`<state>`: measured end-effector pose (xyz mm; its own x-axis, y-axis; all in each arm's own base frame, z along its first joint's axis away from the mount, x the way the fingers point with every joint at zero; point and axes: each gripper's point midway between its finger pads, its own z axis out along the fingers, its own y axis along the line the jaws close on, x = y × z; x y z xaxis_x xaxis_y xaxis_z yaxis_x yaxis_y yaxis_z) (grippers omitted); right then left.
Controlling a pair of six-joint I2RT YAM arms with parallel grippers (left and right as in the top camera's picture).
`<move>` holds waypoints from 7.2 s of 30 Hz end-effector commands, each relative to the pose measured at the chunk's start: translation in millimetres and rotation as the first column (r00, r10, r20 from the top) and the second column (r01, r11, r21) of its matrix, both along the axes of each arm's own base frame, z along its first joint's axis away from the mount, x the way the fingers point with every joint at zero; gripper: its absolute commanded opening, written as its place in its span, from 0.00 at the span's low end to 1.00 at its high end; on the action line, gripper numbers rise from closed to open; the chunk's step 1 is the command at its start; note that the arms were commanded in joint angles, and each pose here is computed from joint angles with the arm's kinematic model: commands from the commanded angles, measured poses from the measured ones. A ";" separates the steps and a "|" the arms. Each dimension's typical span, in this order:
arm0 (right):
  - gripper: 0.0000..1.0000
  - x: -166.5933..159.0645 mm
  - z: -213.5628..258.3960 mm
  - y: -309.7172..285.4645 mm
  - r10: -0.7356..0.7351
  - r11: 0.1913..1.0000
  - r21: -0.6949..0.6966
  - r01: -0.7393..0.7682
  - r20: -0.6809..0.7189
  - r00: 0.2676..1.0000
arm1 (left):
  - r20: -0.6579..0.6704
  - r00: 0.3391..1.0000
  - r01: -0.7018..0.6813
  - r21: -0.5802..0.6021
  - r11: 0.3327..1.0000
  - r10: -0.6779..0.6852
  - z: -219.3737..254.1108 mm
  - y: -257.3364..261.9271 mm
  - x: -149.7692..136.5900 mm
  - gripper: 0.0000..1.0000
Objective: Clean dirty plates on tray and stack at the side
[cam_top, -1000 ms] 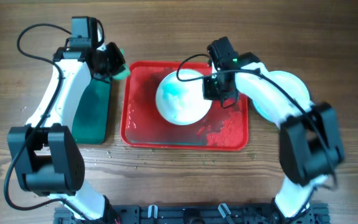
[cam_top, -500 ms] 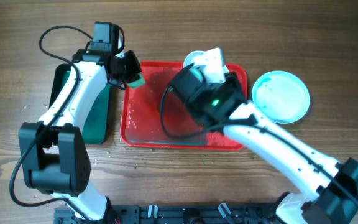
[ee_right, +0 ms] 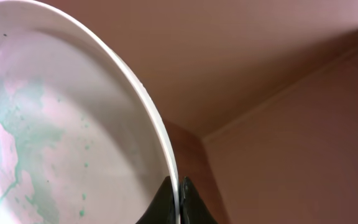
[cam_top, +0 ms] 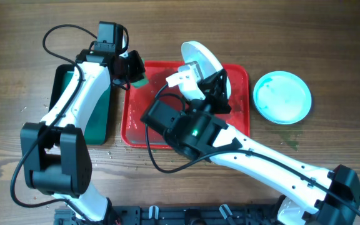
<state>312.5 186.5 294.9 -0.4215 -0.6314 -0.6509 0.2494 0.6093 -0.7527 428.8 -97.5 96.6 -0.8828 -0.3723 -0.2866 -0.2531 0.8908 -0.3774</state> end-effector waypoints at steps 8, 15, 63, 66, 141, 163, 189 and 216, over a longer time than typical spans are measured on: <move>0.04 10.4 -32.4 8.0 0.073 0.978 0.204 -0.041 -0.151 0.986 | 0.003 1.000 -0.017 0.005 1.000 0.017 -4.7 0.2 2.9 0.04; 0.04 12.7 -86.6 1.7 0.202 0.860 0.507 0.055 -0.437 0.877 | 0.002 1.000 -0.017 0.005 1.000 0.017 -4.8 0.2 2.8 0.04; 0.99 62.4 -142.8 -186.2 0.186 0.351 0.830 0.433 -0.515 0.837 | -0.084 0.953 -0.258 0.282 0.924 0.292 16.1 112.2 -45.9 0.04; 1.00 60.6 -143.7 -159.0 0.245 0.380 0.828 0.412 -0.520 0.818 | -0.122 0.913 -0.322 0.370 0.871 0.389 3.9 149.0 -61.1 0.04; 1.00 -73.9 -114.5 -130.6 0.463 0.381 0.669 -0.639 0.460 0.758 | 0.356 0.839 -0.497 0.193 0.846 0.411 164.3 160.6 -63.3 1.00; 1.00 -73.1 -117.4 -130.5 0.464 0.381 0.677 -0.630 0.450 0.763 | 0.340 0.848 -0.489 0.205 0.848 0.406 161.2 160.3 -66.7 1.00; 1.00 -73.1 -117.4 -130.5 0.464 0.381 0.677 -0.630 0.450 0.763 | 0.897 0.439 -0.270 0.071 0.960 0.057 100.1 103.8 -187.9 1.00; 1.00 -73.1 -117.4 -130.5 0.463 0.381 0.677 -0.630 0.450 0.763 | 0.874 0.480 -0.293 0.080 0.953 0.074 60.6 108.7 -185.1 1.00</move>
